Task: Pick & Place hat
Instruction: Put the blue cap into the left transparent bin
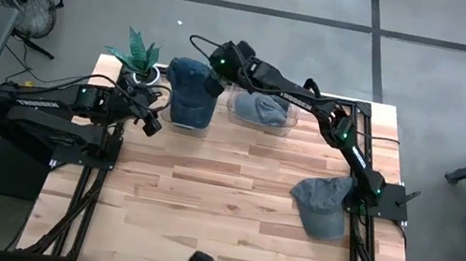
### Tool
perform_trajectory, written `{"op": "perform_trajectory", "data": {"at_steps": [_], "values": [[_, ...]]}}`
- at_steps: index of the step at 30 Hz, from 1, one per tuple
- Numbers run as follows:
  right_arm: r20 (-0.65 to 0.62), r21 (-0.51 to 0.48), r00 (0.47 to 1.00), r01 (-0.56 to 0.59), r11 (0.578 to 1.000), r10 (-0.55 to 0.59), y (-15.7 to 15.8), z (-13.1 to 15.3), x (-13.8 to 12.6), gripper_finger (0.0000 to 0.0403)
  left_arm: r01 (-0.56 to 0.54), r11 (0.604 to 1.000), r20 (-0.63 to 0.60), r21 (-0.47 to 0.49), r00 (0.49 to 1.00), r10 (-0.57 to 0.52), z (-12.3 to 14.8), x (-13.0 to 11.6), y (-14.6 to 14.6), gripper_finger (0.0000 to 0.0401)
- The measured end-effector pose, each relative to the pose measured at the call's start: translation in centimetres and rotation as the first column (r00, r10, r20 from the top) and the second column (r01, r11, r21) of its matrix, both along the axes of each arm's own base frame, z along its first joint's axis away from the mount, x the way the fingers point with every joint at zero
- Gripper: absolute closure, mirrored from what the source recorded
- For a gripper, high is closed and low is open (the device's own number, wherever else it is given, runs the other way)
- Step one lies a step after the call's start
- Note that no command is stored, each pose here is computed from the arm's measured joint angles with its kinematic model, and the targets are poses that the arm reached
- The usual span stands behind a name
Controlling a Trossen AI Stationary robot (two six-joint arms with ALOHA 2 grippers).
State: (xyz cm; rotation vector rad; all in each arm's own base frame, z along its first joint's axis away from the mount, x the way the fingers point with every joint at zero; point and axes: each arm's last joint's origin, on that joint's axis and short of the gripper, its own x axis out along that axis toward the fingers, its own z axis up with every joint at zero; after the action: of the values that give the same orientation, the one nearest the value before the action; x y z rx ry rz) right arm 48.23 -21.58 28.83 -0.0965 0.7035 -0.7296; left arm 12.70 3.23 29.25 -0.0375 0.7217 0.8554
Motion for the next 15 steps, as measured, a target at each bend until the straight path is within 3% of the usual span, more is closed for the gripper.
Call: {"op": "perform_trajectory", "data": {"at_steps": [3, 5, 7, 15], "values": [[0.112, -0.017, 0.976, -0.188, 0.982, 0.189, 0.2, 1.2, 0.8, 0.0402, -0.014, 1.000, -0.011, 0.014, 1.000, 0.014, 0.0, -0.1, 0.0, 0.0184], [0.209, -0.029, 0.920, -0.333, 0.942, 0.332, 0.4, 2.1, 1.3, 0.0402, -0.024, 0.999, -0.036, 0.022, 0.999, 0.025, -0.1, -0.4, 0.0, 0.0184], [0.274, -0.047, 0.872, -0.409, 0.911, 0.406, 0.3, 2.4, 1.6, 0.0402, -0.030, 0.999, -0.048, 0.028, 0.998, 0.031, -0.1, -0.7, 0.0, 0.0184], [0.406, -0.075, 0.797, -0.458, 0.886, 0.446, -2.2, 1.7, 1.9, 0.0403, -0.028, 0.999, -0.002, 0.025, 1.000, 0.028, 0.3, -1.7, -0.1, 0.0184]]}}
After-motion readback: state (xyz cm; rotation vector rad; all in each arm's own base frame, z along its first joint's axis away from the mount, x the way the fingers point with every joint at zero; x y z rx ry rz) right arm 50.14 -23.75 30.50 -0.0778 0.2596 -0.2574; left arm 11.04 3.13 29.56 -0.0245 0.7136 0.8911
